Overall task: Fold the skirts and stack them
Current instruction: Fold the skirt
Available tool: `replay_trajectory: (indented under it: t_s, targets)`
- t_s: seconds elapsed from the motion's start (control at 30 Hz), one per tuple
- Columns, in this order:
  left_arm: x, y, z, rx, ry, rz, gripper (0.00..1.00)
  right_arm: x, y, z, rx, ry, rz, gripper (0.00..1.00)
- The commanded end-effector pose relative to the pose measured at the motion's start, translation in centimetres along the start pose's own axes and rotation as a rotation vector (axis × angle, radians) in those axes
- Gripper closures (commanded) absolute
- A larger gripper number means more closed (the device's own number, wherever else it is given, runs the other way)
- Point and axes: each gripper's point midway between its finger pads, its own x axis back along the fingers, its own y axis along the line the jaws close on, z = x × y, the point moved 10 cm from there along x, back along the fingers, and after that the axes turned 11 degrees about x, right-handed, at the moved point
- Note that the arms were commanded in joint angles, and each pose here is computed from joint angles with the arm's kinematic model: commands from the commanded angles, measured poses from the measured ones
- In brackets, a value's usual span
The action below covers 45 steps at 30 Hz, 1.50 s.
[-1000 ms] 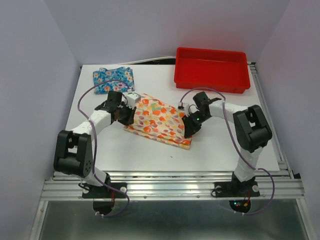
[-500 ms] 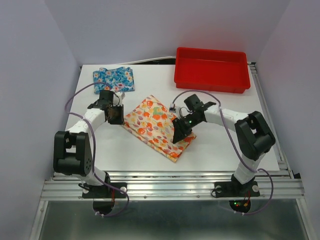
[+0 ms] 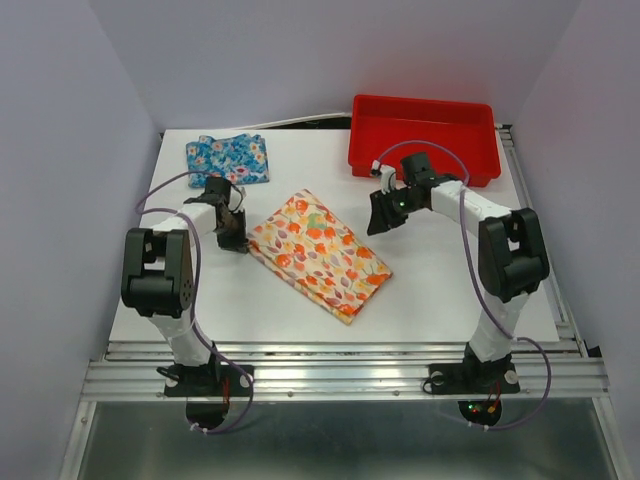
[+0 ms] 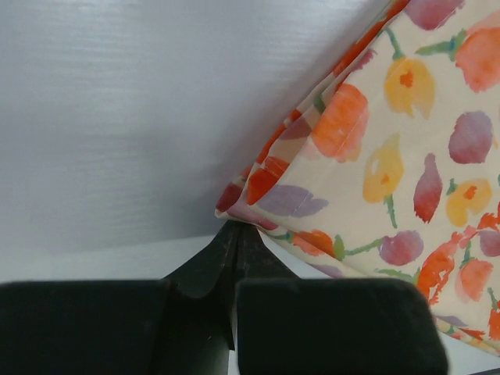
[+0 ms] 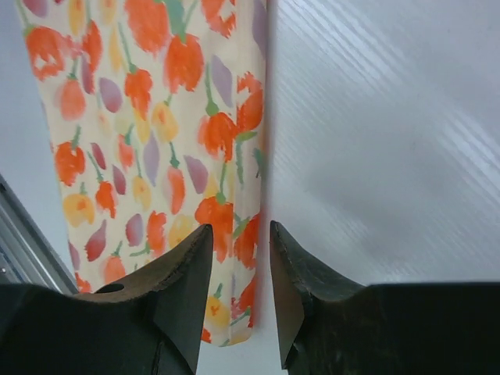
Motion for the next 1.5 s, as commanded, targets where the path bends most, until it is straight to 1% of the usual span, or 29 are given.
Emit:
replay_trajectory:
  t_s: [0.0,0.13,0.27,0.37,0.4,0.5,0.57,0.6,0.67,0.7,0.8,0.87,0.93,0.97,1.0,1.03,1.07,1.1,1.13,1.17,1.2,1.23,1.27,1.3,1.33,1.37,1.4,1.43,1.47]
  targets:
    - [-1.1,-0.2,-0.8,-0.008,0.016,0.008,0.92,-1.9,-1.1,1.1,-0.012,0.069,0.019,0.59]
    - [-2.4,-0.6,-2.1,-0.025,0.004,0.029,0.92,-3.1,-0.6,2.6,-0.076,0.084,-0.086,0.58]
    - [-4.4,-1.6,-4.3,-0.084,-0.009,0.082,0.92,-3.8,0.4,5.3,-0.146,0.102,-0.187,0.64]
    - [-5.8,-2.3,-5.1,-0.115,0.011,0.111,0.92,-3.9,1.1,6.6,-0.203,0.114,-0.213,0.68]
    - [-5.7,-2.8,-6.1,-0.156,-0.011,0.125,0.92,-3.8,1.3,6.8,-0.229,0.116,-0.218,0.68]
    - [-5.8,-4.2,-7.8,-0.201,-0.055,0.127,0.92,-3.6,2.2,8.0,-0.28,0.124,-0.234,0.68]
    - [-5.8,-4.9,-8.5,-0.233,-0.053,0.166,0.92,-3.1,2.8,7.9,-0.324,0.1,-0.234,0.68]
    - [-5.9,-5.8,-8.9,-0.247,-0.041,0.199,0.92,-3.3,3.8,8.5,-0.334,0.117,-0.25,0.68]
    - [-6.3,-6.6,-8.8,-0.273,-0.004,0.22,0.92,-3.2,5.0,8.1,-0.323,0.108,-0.259,0.68]
    - [-6.1,-7.6,-9.1,-0.296,-0.017,0.231,0.92,-3.3,5.5,8.1,-0.319,0.114,-0.256,0.68]
    - [-5.5,-8.2,-9.7,-0.298,-0.052,0.232,0.91,-3.7,7.4,7.9,-0.313,0.133,-0.283,0.65]
    - [-4.6,-8.0,-10.3,-0.294,-0.089,0.211,0.82,-3.5,7.9,8.0,-0.315,0.135,-0.287,0.64]
    - [-2.5,-7.6,-11.2,-0.288,-0.183,0.156,0.74,-2.6,8.2,7.3,-0.288,0.105,-0.267,0.61]
    - [-1.5,-6.7,-11.9,-0.276,-0.225,0.14,0.67,-2.2,8.4,7.0,-0.278,0.103,-0.256,0.59]
    - [0.6,-6.4,-12.4,-0.278,-0.306,0.125,0.62,-1.4,8.7,6.1,-0.246,0.072,-0.248,0.56]
    - [1.9,-6.0,-12.7,-0.301,-0.35,0.115,0.51,-0.9,8.9,5.8,-0.232,0.069,-0.241,0.55]
    - [5.1,-5.8,-13.5,-0.325,-0.467,0.105,0.43,-0.4,9.0,5.3,-0.216,0.053,-0.227,0.55]
    - [6.4,-5.7,-13.4,-0.364,-0.519,0.094,0.36,0.0,9.1,4.8,-0.19,0.034,-0.21,0.55]
    - [6.8,-5.0,-12.3,-0.411,-0.532,0.077,0.29,0.8,9.2,3.7,-0.139,-0.004,-0.187,0.55]
    - [10.1,-5.1,-11.9,-0.513,-0.629,0.079,0.17,1.2,9.4,3.3,-0.127,-0.017,-0.188,0.55]
    - [10.1,-4.6,-10.6,-0.563,-0.638,0.084,0.13,1.5,9.5,2.8,-0.115,-0.03,-0.193,0.55]
    - [11.1,-4.5,-9.9,-0.621,-0.655,0.097,0.1,1.9,9.7,1.9,-0.095,-0.054,-0.206,0.55]
    - [13.5,-4.7,-8.6,-0.731,-0.697,0.142,0.08,1.7,10.2,1.7,-0.097,-0.05,-0.232,0.55]
    - [14.1,-4.6,-7.6,-0.79,-0.697,0.164,0.05,1.6,10.2,1.4,-0.099,-0.055,-0.249,0.55]
    - [13.5,-4.5,-5.5,-0.855,-0.665,0.186,0.03,1.0,11.2,1.2,-0.082,-0.046,-0.292,0.56]
    - [13.7,-4.7,-4.2,-0.919,-0.665,0.199,0.03,0.3,11.6,1.1,-0.067,-0.045,-0.317,0.56]
    - [13.8,-5.5,-1.2,-1.048,-0.665,0.211,0.03,-0.7,11.8,1.4,-0.072,-0.02,-0.352,0.58]
    - [13.7,-6.1,0.5,-1.106,-0.661,0.217,0.03,-1.7,12.9,1.4,-0.049,-0.001,-0.385,0.58]
    - [14.8,-6.4,2.1,-1.155,-0.7,0.213,0.03,-2.5,13.3,1.6,-0.045,0.02,-0.408,0.59]
